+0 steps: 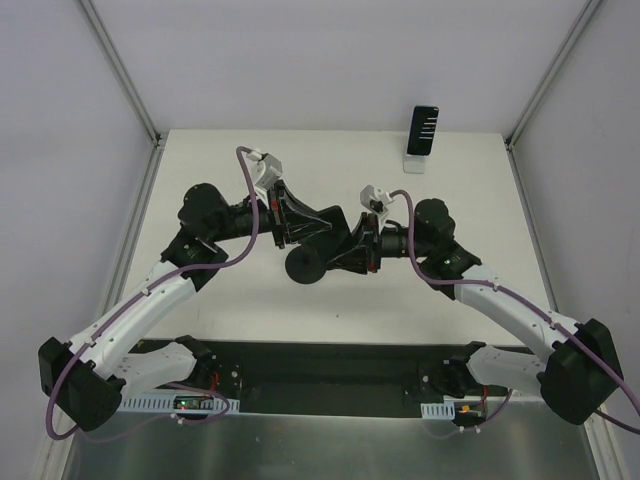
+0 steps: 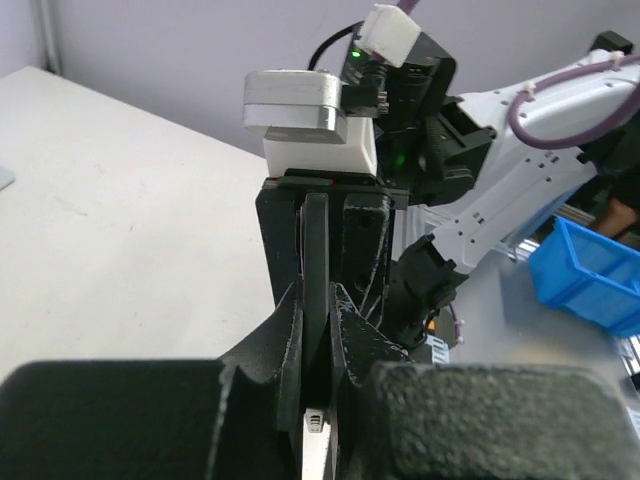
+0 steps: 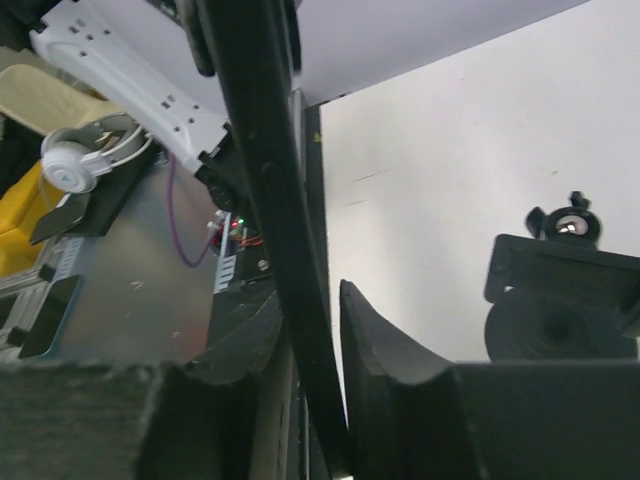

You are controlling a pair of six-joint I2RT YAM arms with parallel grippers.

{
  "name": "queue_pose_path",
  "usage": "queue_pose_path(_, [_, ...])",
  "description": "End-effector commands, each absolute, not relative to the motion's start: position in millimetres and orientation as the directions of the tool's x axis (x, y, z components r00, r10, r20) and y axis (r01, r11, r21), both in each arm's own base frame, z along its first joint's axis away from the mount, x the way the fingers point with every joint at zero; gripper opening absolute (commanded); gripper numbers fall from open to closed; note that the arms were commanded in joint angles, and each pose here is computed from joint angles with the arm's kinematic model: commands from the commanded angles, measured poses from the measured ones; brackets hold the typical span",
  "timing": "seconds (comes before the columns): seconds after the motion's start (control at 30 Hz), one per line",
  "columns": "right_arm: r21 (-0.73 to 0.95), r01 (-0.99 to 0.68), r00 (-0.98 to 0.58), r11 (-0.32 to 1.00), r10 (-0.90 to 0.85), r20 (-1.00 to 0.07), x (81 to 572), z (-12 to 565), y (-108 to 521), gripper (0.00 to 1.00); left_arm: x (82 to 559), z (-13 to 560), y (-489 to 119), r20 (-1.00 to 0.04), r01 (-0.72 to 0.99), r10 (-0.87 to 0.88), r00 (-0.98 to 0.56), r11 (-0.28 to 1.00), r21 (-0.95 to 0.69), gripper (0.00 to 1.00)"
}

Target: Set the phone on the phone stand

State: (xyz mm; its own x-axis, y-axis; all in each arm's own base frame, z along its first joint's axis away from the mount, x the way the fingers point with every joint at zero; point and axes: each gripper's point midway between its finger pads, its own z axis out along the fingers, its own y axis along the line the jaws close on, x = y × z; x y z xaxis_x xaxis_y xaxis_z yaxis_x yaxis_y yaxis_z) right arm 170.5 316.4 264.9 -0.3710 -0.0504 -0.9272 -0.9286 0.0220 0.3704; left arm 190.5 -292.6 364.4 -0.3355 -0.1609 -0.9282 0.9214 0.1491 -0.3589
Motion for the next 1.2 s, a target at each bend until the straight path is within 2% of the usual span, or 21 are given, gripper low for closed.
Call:
queue_pose_path(0.0, [0.257, -0.961, -0.263, -0.100, 0.041, -0.964, 153.9, 306.9, 317.5, 0.20, 166.6, 403.9, -293.0, -0.947, 0.969, -0.207, -0.244, -0.012, -0.247, 0.00])
queue_pose_path(0.1, [0.236, -0.965, -0.243, -0.115, 0.051, -0.969, 149.3, 310.0, 316.0, 0.01, 162.4, 403.9, -293.8, -0.948, 0.968, -0.198, -0.249, -0.039, -0.246, 0.00])
queue_pose_path(0.23, [0.209, -0.971, -0.218, -0.117, 0.077, -0.973, 146.4, 312.9, 315.2, 0.01, 163.0, 403.0, -294.9, -0.942, 0.961, -0.190, -0.277, -0.043, -0.274, 0.01])
queue_pose_path(0.27, [0.211, -0.974, -0.218, -0.085, 0.094, -0.971, 151.2, 314.2, 315.5, 0.01, 166.1, 403.4, -295.0, -0.937, 0.957, -0.195, -0.289, -0.029, -0.289, 0.09])
queue_pose_path(0.33, [0.196, -0.979, -0.201, -0.055, 0.126, -0.971, 153.7, 317.1, 312.8, 0.01, 172.3, 399.3, -297.4, -0.923, 0.941, -0.192, -0.334, -0.007, -0.338, 0.35])
queue_pose_path(0.43, [0.194, -0.981, -0.193, -0.013, 0.182, -0.964, 157.8, 324.7, 310.1, 0.00, 175.4, 393.3, -301.1, -0.907, 0.925, -0.187, -0.376, -0.019, -0.380, 0.43])
queue_pose_path(0.57, [0.212, -0.977, -0.215, -0.037, 0.178, -0.960, 157.5, 326.3, 312.9, 0.00, 174.6, 390.1, -304.4, -0.895, 0.914, -0.185, -0.406, -0.054, -0.403, 0.47])
queue_pose_path(0.73, [0.238, -0.968, -0.247, -0.076, 0.169, -0.954, 157.3, 323.5, 318.2, 0.00, 175.3, 394.6, -311.4, -0.893, 0.912, -0.188, -0.410, -0.096, -0.399, 0.45])
queue_pose_path(0.77, [0.239, -0.968, -0.249, -0.077, 0.168, -0.954, 157.3, 323.0, 318.4, 0.00, 175.8, 395.3, -313.0, -0.892, 0.911, -0.187, -0.412, -0.100, -0.400, 0.44])
queue_pose_path(0.83, [0.234, -0.969, -0.245, -0.085, 0.167, -0.955, 155.1, 324.1, 317.9, 0.01, 178.7, 397.1, -315.6, -0.890, 0.910, -0.187, -0.415, -0.102, -0.403, 0.34])
queue_pose_path(0.97, [0.236, -0.968, -0.248, -0.086, 0.166, -0.955, 155.0, 323.6, 318.1, 0.00, 178.9, 400.3, -318.6, -0.893, 0.915, -0.198, -0.404, -0.109, -0.389, 0.31])
queue_pose_path(1.0, [0.236, -0.968, -0.248, -0.086, 0.165, -0.955, 155.2, 323.5, 317.8, 0.00, 178.1, 400.5, -318.8, -0.893, 0.914, -0.196, -0.404, -0.111, -0.389, 0.25])
queue_pose_path(1.1, [0.243, -0.965, -0.255, -0.094, 0.154, -0.955, 154.8, 321.4, 318.8, 0.00, 179.0, 400.6, -318.0, -0.895, 0.917, -0.198, -0.399, -0.101, -0.387, 0.17])
queue_pose_path(1.17, [0.245, -0.965, -0.258, -0.096, 0.150, -0.955, 154.7, 320.9, 319.5, 0.01, 180.5, 401.3, -316.8, -0.899, 0.922, -0.206, -0.387, -0.083, -0.378, 0.01])
